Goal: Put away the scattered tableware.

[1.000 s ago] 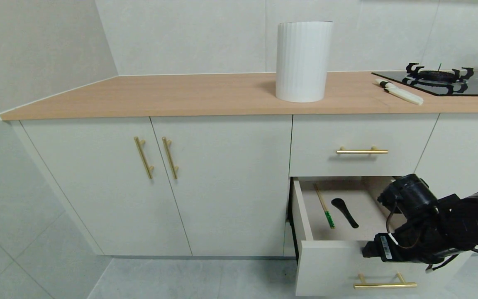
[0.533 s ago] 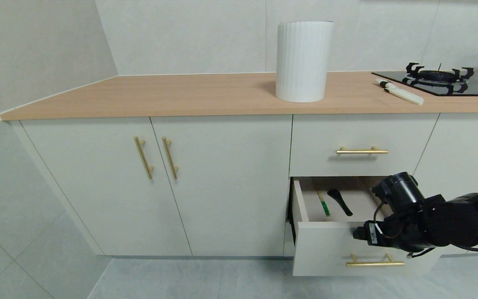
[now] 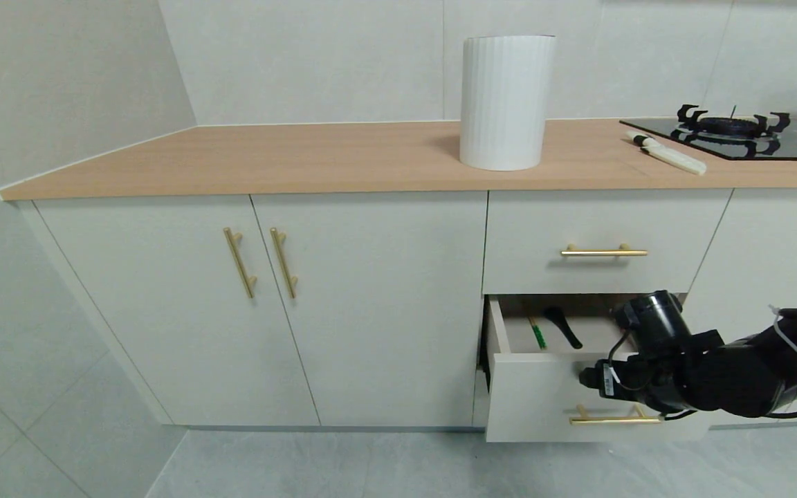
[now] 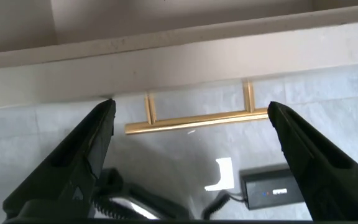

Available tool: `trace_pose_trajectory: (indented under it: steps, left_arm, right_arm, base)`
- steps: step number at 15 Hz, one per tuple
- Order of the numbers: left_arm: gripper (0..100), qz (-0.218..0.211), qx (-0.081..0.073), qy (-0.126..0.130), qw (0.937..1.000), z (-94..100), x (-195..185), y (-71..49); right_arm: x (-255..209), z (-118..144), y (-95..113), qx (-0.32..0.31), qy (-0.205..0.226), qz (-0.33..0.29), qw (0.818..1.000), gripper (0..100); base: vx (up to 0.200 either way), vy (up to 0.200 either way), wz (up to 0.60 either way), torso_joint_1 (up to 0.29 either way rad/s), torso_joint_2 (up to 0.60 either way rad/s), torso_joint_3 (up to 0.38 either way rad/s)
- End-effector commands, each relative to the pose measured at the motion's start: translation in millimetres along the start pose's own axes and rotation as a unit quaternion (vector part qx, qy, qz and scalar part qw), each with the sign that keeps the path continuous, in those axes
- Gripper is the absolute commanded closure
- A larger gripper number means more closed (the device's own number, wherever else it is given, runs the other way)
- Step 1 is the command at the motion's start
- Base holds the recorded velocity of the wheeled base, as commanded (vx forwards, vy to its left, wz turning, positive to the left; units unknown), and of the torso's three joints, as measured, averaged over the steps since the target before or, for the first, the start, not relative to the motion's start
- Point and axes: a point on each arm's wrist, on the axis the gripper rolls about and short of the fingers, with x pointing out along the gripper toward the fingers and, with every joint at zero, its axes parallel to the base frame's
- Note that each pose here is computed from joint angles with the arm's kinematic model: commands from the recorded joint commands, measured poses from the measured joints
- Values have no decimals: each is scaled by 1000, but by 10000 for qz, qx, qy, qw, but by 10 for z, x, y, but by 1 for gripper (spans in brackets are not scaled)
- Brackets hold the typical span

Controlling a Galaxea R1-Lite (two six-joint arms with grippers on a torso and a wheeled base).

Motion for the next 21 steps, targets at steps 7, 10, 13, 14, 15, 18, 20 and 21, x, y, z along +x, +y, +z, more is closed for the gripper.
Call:
trace_pose_trajectory:
  steps: [7, 10, 13, 14, 15, 18, 20, 21]
  left_arm:
    - [0, 0, 1, 2, 10000, 0, 0, 0]
    - [0, 0, 1, 2, 10000, 0, 0, 0]
    - [0, 0, 1, 2, 10000, 0, 0, 0]
    - [0, 0, 1, 2, 10000, 0, 0, 0]
    - [0, 0, 1, 2, 10000, 0, 0, 0]
    - [0, 0, 1, 2, 10000, 0, 0, 0]
    - [0, 0, 1, 2, 10000, 0, 0, 0]
    - [0, 0, 1, 2, 10000, 0, 0, 0]
  right_arm:
    - [274, -58, 9, 172, -412, -96, 9990, 0]
    - [384, -70, 14, 269, -647, -54, 9975, 0]
    - [560, -48, -12, 476, -1055, -187, 9931, 0]
    - [622, -40, -14, 556, -1243, -216, 9905, 0]
    - [645, -41, -15, 580, -1318, -220, 9893, 0]
    - [778, 6, -67, 761, -1643, -237, 9832, 0]
    - [826, 35, -102, 828, -1670, -288, 9821, 0]
    - [875, 58, -132, 881, -1695, -334, 9810, 0]
  base:
    - [0, 0, 0, 0, 0, 0]
    - [0, 0, 0, 0, 0, 0]
    - [0, 0, 0, 0, 0, 0]
    - [0, 0, 0, 0, 0, 0]
    - [0, 0, 0, 0, 0, 0]
    - [0, 0, 0, 0, 0, 0]
    - [0, 0, 0, 0, 0, 0]
    - [0, 0, 0, 0, 0, 0]
